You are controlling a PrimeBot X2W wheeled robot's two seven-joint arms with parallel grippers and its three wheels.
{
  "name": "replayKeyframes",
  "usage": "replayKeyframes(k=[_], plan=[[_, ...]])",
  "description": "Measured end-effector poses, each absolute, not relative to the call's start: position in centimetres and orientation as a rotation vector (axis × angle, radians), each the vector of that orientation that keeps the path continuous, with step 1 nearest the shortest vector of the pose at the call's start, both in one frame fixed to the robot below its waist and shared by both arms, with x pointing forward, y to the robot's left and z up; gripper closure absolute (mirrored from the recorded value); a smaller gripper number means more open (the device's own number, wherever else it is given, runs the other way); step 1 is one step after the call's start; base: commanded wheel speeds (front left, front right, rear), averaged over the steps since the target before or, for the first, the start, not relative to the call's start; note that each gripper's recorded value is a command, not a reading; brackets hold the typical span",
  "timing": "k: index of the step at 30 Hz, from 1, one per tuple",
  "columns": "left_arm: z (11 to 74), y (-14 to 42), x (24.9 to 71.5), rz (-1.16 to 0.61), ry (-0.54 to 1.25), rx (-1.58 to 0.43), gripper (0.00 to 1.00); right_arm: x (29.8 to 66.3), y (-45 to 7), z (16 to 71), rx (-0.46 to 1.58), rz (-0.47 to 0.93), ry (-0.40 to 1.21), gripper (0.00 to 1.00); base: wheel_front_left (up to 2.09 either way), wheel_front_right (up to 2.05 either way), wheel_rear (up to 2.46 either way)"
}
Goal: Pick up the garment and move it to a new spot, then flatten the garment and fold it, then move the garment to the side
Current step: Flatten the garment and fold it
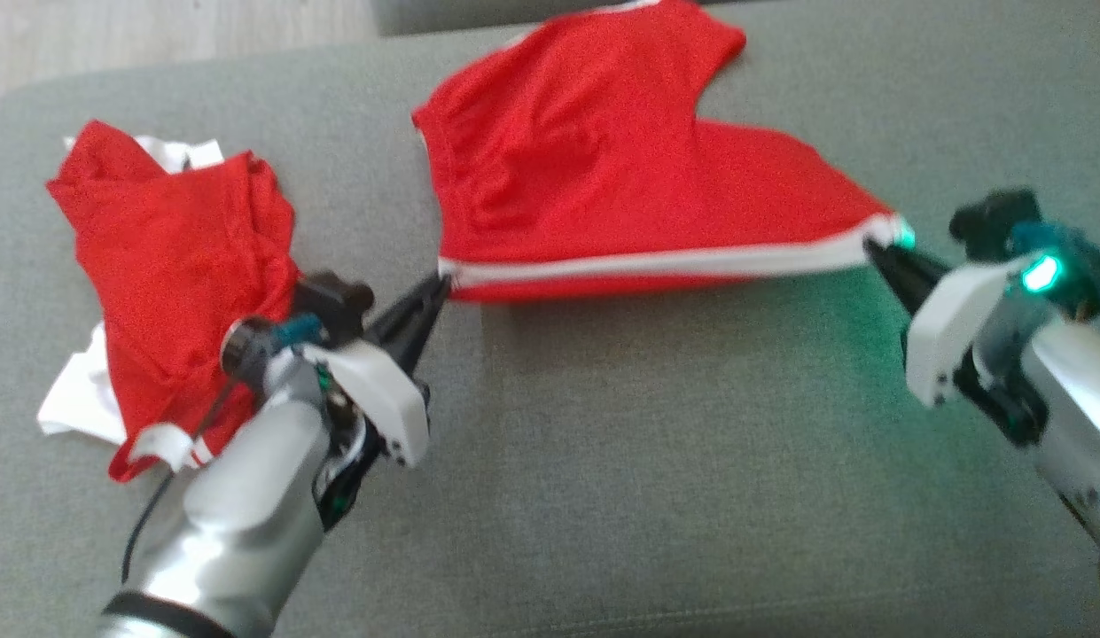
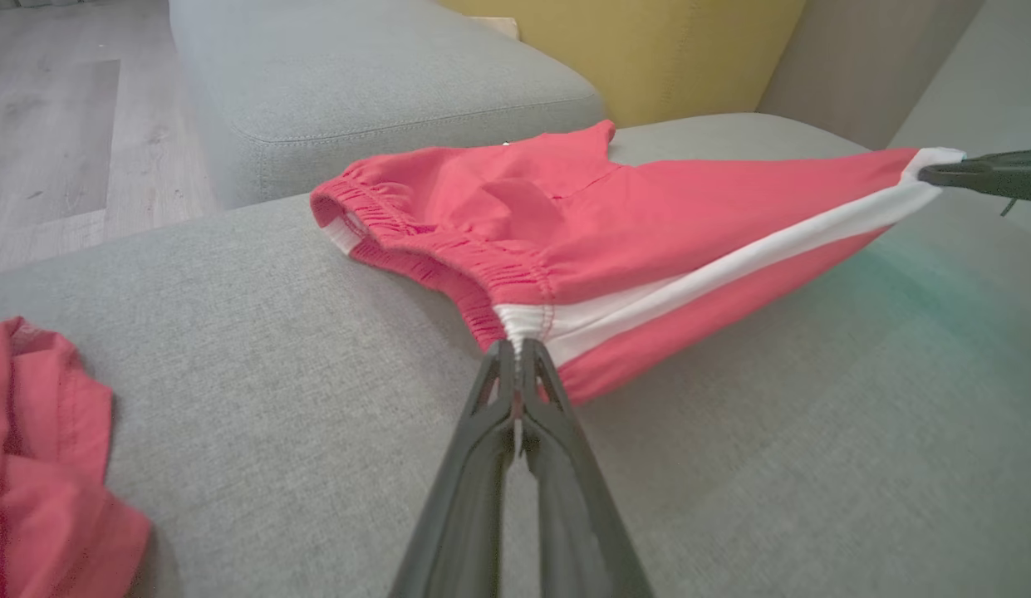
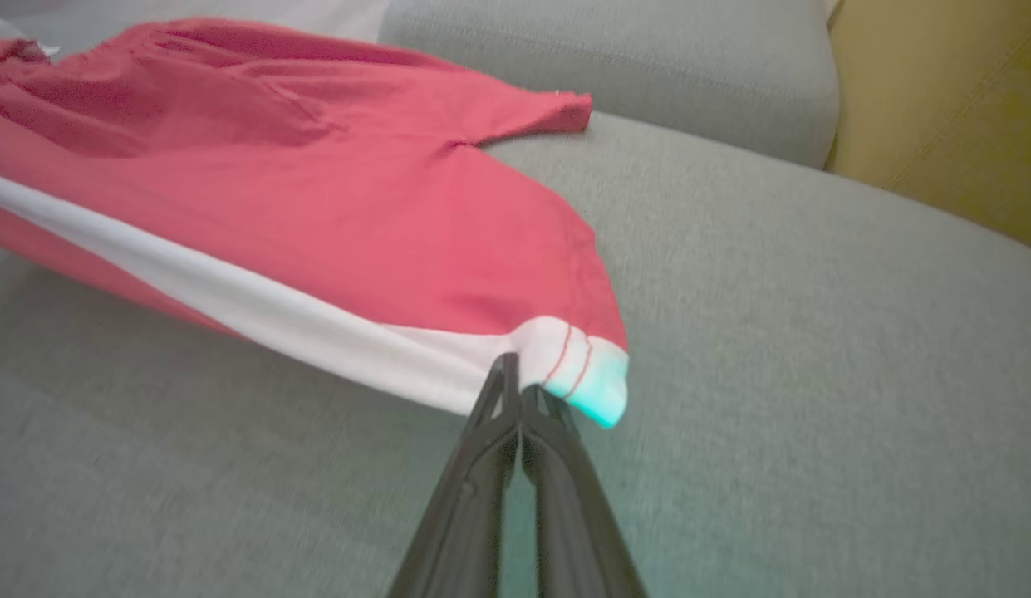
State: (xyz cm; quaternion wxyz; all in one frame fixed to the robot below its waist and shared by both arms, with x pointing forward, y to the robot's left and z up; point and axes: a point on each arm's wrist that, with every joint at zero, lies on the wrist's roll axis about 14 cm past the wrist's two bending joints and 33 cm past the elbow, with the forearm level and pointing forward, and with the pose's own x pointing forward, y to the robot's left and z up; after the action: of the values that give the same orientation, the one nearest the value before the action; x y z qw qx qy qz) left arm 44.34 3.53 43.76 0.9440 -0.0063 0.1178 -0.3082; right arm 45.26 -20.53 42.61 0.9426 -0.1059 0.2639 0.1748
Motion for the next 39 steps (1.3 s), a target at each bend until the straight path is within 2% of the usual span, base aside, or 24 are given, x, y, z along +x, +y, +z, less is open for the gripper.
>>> replayKeyframes(k=[11,20,23,29,39], plan=[[43.4,2.8,38.9,-0.689,0.247,0.024,1.00,38.5,-21.7,41.2,-0.233,0.406,0.710,1.00,0.00,0.00,0.00],[43.1,1.8,33.6,-0.737,0.258,-0.009,1.00,31.1,-23.4,40.2,-0.187,0.426,0.925,1.00,0.00,0.00,0.00],[43.0,1.4,32.2,-0.749,0.273,-0.033,1.00,29.8,-24.2,40.4,-0.181,0.424,0.959,1.00,0.00,0.00,0.00],[44.4,1.1,33.2,-0.743,0.253,-0.061,1.00,32.9,-24.9,43.0,-0.231,0.410,0.870,1.00,0.00,0.00,0.00],[47.1,2.2,39.8,-0.679,0.168,-0.063,1.00,43.3,-22.9,47.6,-0.381,0.422,0.668,1.00,0.00,0.00,0.00]])
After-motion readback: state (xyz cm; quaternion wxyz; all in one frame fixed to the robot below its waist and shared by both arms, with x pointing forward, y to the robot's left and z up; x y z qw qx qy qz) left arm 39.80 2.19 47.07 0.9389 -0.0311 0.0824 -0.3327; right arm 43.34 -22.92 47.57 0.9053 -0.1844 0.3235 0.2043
